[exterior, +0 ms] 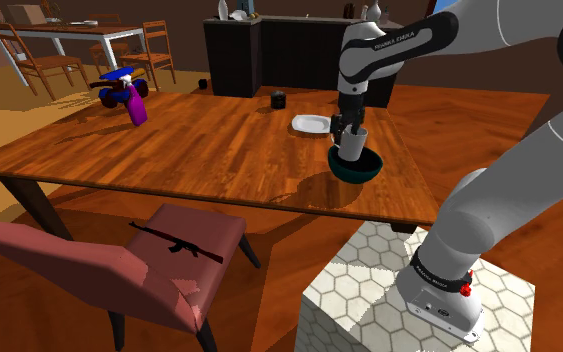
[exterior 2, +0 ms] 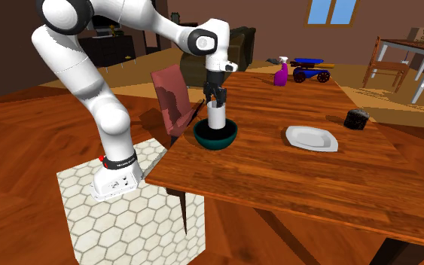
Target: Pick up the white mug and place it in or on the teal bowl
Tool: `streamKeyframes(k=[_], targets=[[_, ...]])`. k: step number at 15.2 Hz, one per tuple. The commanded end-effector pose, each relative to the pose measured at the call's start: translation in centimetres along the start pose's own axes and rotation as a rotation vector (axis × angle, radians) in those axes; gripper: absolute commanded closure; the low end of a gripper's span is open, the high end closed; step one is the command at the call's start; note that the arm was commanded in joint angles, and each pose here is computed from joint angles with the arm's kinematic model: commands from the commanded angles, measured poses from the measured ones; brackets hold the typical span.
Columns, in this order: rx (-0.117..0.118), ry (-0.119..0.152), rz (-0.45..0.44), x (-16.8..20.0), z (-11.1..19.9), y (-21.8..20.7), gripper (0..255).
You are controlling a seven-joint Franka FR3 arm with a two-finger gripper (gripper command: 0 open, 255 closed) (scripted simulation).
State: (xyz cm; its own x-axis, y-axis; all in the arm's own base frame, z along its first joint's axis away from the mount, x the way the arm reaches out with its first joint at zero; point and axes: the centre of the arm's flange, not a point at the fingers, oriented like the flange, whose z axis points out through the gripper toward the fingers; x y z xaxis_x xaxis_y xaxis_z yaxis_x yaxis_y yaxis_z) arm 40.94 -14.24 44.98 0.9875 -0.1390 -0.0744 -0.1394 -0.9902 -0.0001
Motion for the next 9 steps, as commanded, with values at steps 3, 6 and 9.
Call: streamKeyframes(k=[3, 6, 9], targets=[[0.0, 0.0, 0.0, 0.0, -1.3, 0.0, 0], [0.0, 0.0, 0.0, 0.0, -5.0, 0.0, 0], [0.0, 0.0, 0.0, 0.0, -5.0, 0.0, 0]])
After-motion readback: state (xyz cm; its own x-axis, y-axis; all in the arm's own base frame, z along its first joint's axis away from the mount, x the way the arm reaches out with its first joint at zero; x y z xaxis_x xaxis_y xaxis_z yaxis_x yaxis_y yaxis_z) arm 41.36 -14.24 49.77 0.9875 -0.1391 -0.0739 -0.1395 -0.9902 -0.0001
